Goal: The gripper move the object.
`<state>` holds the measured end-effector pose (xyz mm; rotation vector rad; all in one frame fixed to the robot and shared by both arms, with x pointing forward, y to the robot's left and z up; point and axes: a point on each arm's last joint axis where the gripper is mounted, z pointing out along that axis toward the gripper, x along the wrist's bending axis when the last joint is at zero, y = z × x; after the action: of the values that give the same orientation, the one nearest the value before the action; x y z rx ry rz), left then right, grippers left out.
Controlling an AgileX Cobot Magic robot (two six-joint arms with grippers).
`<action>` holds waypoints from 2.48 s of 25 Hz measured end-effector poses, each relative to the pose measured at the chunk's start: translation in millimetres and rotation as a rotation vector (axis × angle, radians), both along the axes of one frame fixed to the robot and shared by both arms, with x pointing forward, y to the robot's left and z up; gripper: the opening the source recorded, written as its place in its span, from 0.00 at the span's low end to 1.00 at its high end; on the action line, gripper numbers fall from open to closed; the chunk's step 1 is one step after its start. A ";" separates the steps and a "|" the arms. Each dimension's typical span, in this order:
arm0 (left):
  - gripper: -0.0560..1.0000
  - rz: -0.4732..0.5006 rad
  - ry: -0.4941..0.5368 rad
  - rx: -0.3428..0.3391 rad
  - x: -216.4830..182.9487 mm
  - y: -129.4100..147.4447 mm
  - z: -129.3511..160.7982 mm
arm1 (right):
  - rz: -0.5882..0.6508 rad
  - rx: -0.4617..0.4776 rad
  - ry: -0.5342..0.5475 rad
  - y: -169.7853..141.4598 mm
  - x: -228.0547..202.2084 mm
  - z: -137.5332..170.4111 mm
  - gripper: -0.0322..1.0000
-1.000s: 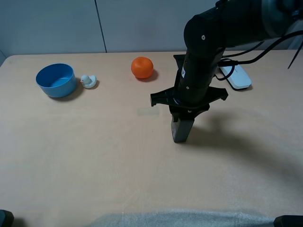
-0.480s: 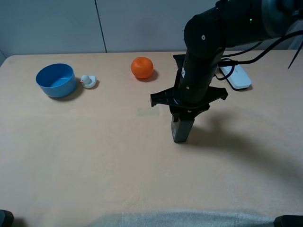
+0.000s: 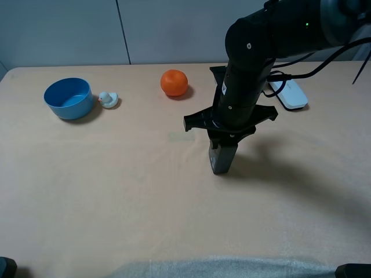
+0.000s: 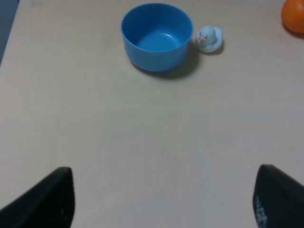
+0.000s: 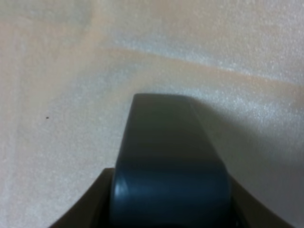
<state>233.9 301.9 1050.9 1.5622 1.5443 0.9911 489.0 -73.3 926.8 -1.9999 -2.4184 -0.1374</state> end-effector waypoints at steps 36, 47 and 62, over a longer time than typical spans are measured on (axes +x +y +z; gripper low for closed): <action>0.83 0.000 0.000 0.000 0.0 0.0 0.0 | 0.070 0.069 -0.252 8.4 97.7 75.4 0.32; 0.83 0.000 0.000 0.000 0.0 0.0 0.0 | 0.110 0.090 -0.225 28.0 132.2 69.7 0.32; 0.83 0.000 0.000 0.000 0.0 0.0 0.0 | 0.127 0.045 -0.136 24.1 143.1 29.4 0.32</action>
<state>233.9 301.9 1050.9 1.5622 1.5443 0.9911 632.1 -49.2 956.2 -1.8701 -2.5897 -0.3341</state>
